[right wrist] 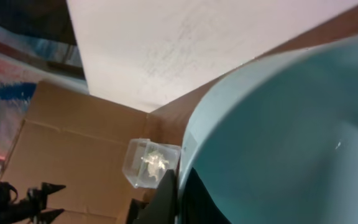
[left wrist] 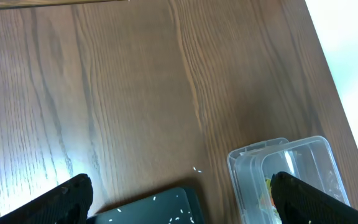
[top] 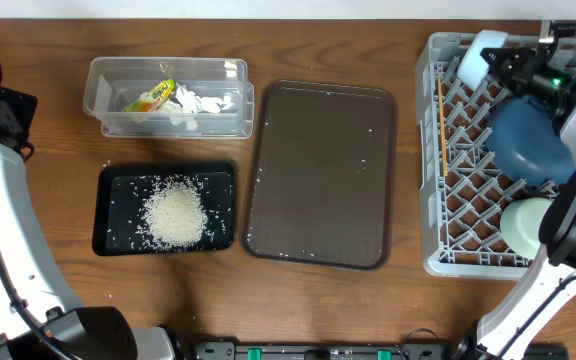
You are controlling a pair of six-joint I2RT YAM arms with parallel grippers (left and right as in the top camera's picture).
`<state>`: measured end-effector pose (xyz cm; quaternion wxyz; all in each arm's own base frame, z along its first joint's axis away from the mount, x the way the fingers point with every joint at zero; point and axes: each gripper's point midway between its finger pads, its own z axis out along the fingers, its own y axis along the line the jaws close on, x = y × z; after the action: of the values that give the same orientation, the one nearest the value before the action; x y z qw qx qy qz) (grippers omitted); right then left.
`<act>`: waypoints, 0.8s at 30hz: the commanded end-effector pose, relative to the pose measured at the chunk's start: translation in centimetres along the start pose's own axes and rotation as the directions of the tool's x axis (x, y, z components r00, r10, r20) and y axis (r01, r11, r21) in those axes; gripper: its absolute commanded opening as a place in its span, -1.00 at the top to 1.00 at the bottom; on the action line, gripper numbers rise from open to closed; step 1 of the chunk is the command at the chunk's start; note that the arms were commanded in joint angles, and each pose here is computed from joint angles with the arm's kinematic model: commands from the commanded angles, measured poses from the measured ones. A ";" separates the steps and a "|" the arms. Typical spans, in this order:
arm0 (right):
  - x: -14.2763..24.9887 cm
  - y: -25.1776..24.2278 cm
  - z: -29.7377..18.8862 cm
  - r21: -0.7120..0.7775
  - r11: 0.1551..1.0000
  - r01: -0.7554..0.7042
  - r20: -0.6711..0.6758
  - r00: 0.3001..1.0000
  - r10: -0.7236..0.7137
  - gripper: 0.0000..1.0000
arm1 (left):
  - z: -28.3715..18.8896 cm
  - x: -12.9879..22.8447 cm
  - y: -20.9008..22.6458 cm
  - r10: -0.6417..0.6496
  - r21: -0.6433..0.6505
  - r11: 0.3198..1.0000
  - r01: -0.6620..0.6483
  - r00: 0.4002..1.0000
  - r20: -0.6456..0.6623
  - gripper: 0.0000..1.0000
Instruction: Sort waste into correct bins and load items into the dishwasher rack
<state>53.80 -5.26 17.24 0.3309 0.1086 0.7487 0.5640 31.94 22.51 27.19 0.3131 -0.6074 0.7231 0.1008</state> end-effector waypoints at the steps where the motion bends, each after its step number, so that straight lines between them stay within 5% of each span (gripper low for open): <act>1: -0.4 -3.8 -0.8 0.098 0.991 -0.096 0.066 0.994 0.090 0.78 | 0.1 0.0 0.2 -0.001 -0.008 1.000 0.001 1.000 0.002 -0.86; 8: -1.0 -3.4 -2.8 0.290 0.952 -0.098 0.140 0.988 0.059 0.71 | 0.1 0.0 0.2 -0.001 -0.008 1.000 0.001 1.000 0.002 -0.86; 15: -0.2 -1.4 -7.6 0.597 0.795 -0.113 0.199 0.980 -0.011 0.62 | 0.1 0.0 0.2 -0.001 -0.008 1.000 0.001 1.000 0.002 -0.87; 24: 0.1 5.1 -9.5 0.651 0.757 -0.046 0.211 0.970 -0.122 0.61 | 0.1 0.0 0.2 -0.001 -0.008 1.000 0.001 1.000 0.002 -0.87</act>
<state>47.31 -10.81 21.42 0.3469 0.2846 0.8500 0.2760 31.94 22.51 27.19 0.3131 -0.6074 0.7231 0.1008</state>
